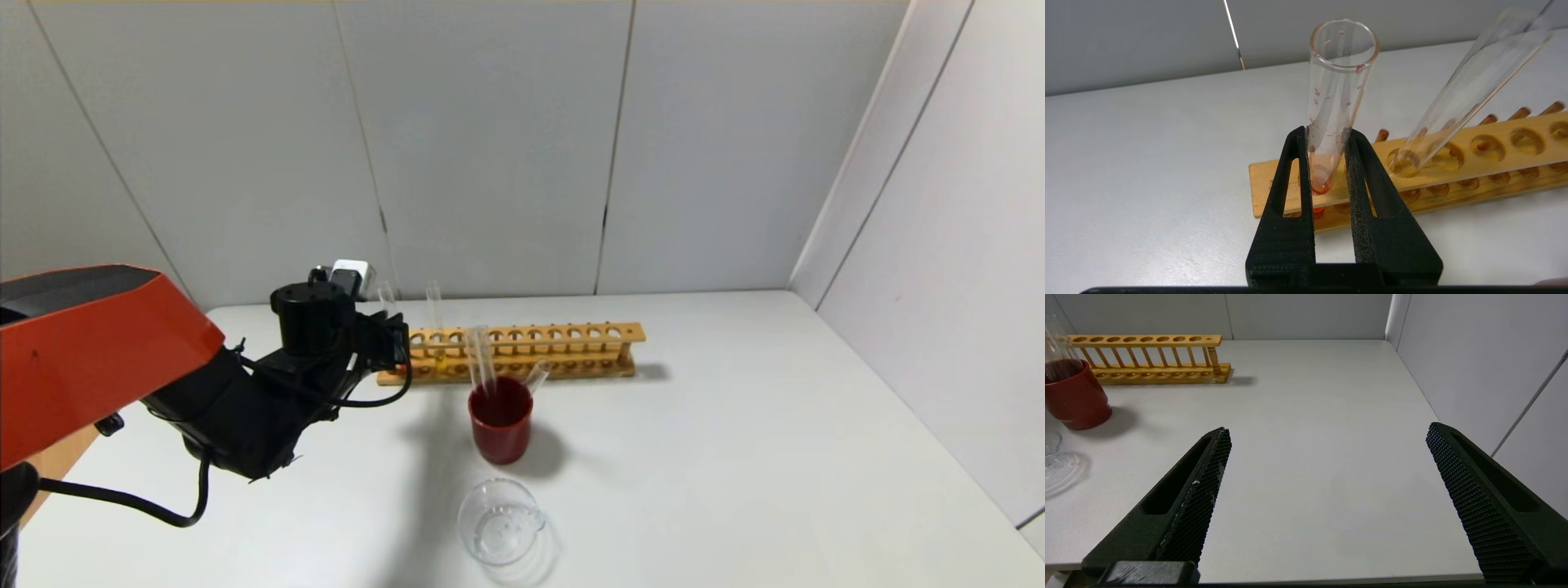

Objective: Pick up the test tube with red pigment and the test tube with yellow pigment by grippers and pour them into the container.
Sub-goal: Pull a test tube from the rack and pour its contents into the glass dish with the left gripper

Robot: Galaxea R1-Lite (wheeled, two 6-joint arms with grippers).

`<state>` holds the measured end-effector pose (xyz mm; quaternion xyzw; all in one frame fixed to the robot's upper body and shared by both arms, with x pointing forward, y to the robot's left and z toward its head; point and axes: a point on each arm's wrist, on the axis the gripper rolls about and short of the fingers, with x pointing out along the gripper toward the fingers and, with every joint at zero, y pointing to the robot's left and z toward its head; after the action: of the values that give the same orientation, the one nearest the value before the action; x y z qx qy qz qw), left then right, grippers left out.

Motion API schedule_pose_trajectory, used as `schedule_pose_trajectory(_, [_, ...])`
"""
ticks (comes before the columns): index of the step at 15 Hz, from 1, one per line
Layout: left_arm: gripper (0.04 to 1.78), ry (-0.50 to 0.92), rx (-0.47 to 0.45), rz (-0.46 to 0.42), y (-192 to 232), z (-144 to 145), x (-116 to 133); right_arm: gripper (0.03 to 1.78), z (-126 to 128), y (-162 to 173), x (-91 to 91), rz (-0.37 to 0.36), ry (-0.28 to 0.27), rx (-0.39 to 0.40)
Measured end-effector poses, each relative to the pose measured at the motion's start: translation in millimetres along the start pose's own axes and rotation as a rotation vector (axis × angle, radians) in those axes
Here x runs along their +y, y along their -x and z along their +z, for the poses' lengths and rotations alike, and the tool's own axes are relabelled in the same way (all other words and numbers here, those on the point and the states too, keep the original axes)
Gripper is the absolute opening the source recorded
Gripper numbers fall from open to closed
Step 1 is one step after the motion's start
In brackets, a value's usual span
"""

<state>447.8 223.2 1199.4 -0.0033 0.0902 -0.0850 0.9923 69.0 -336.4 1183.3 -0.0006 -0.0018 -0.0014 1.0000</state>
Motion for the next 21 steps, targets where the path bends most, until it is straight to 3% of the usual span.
schedule_pose_trajectory(3, [0.30, 0.004, -0.035, -0.001, 17.3, 37.7, 0.4, 1.74, 0.0, 0.0, 0.0, 0.000, 0.000, 0.000])
schedule_pose_trajectory(6, [0.30, 0.009, -0.078, 0.000, 45.7, 93.8, 1.2, 1.74, 0.0, 0.0, 0.0, 0.001, 0.000, 0.000])
schedule_pose_trajectory(8, [0.30, -0.011, -0.106, 0.009, 70.7, 131.7, 3.5, 1.74, 0.1, 0.0, 0.0, 0.001, 0.000, 0.000])
schedule_pose_trajectory(11, [0.30, -0.057, -0.104, 0.011, 118.0, 166.7, 4.6, 1.74, 0.1, 0.0, 0.0, 0.000, 0.000, 0.000])
schedule_pose_trajectory(16, [0.30, -0.158, -0.041, -0.063, 229.9, 178.6, -13.8, 1.74, -0.1, 0.0, 0.0, 0.001, 0.000, 0.000])
schedule_pose_trajectory(21, [0.30, -0.214, 0.101, -0.128, 312.9, 138.1, 6.9, 1.74, -0.1, 0.0, 0.0, 0.001, 0.000, 0.000])
